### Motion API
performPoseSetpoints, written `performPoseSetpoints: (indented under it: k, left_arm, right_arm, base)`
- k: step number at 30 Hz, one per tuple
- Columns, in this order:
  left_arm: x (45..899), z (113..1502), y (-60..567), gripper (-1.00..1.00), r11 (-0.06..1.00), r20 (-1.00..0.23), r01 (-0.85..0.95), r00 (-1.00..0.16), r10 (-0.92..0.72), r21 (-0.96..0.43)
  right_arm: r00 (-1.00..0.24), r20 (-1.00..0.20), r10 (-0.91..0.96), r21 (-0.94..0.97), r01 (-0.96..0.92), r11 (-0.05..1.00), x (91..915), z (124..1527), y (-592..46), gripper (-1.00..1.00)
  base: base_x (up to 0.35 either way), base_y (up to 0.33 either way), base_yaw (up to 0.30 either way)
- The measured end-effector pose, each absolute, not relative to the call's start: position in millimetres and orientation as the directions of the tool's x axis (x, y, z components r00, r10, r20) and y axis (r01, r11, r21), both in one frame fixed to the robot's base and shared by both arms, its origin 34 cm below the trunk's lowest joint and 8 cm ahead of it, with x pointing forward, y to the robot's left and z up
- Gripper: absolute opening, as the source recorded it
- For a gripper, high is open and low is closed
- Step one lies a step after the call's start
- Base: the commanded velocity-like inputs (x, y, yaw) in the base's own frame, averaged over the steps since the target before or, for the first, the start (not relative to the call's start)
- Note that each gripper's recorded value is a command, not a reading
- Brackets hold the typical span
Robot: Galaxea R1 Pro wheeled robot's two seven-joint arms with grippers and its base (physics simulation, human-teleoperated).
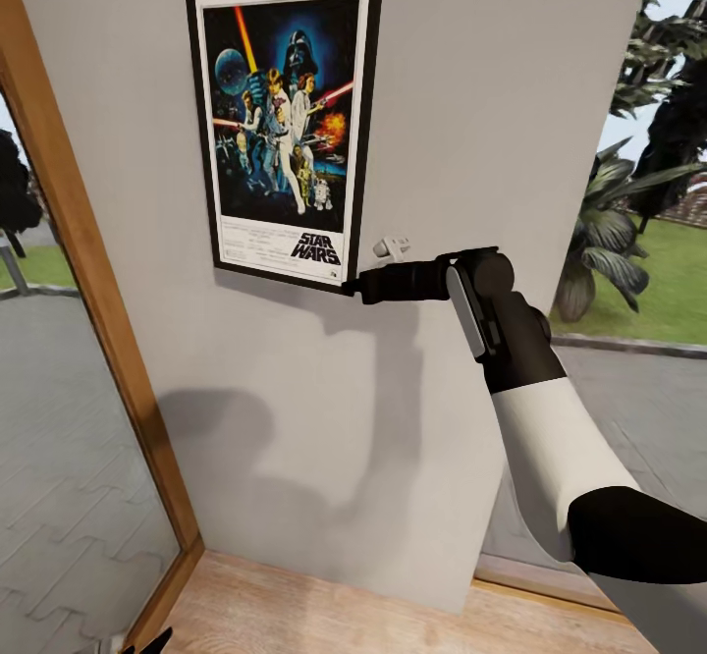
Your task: Pick up the poster from the kitchen countertop and hang it on one of the wall nails in the kitchen.
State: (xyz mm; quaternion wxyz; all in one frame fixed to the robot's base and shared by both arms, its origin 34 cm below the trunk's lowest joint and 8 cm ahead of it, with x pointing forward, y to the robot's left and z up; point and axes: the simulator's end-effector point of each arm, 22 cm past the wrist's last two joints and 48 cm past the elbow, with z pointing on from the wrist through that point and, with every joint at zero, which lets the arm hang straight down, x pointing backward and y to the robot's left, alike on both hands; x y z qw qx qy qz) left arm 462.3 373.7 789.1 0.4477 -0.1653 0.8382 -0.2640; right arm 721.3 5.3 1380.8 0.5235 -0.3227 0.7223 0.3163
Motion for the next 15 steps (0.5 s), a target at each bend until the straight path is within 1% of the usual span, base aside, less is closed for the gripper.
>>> performPoseSetpoints:
  k: [3, 15]
  left_arm:
    - [462.3, 789.0, 373.6, 1.00, 0.806, -0.663, -0.041, -0.545, -0.514, -0.591]
    - [462.3, 789.1, 373.7, 1.00, 0.806, -0.663, -0.041, -0.544, -0.514, -0.591]
  right_arm:
    - [-0.244, -0.960, -0.135, 0.119, -0.797, 0.592, 721.5, 1380.7, 5.3, -1.00]
    - [-0.240, -0.962, -0.134, 0.116, -0.798, 0.592, 720.9, 1382.2, 5.4, -1.00]
  base:
    - [0.021, 0.066, 0.000]
    - [0.001, 0.002, 0.000]
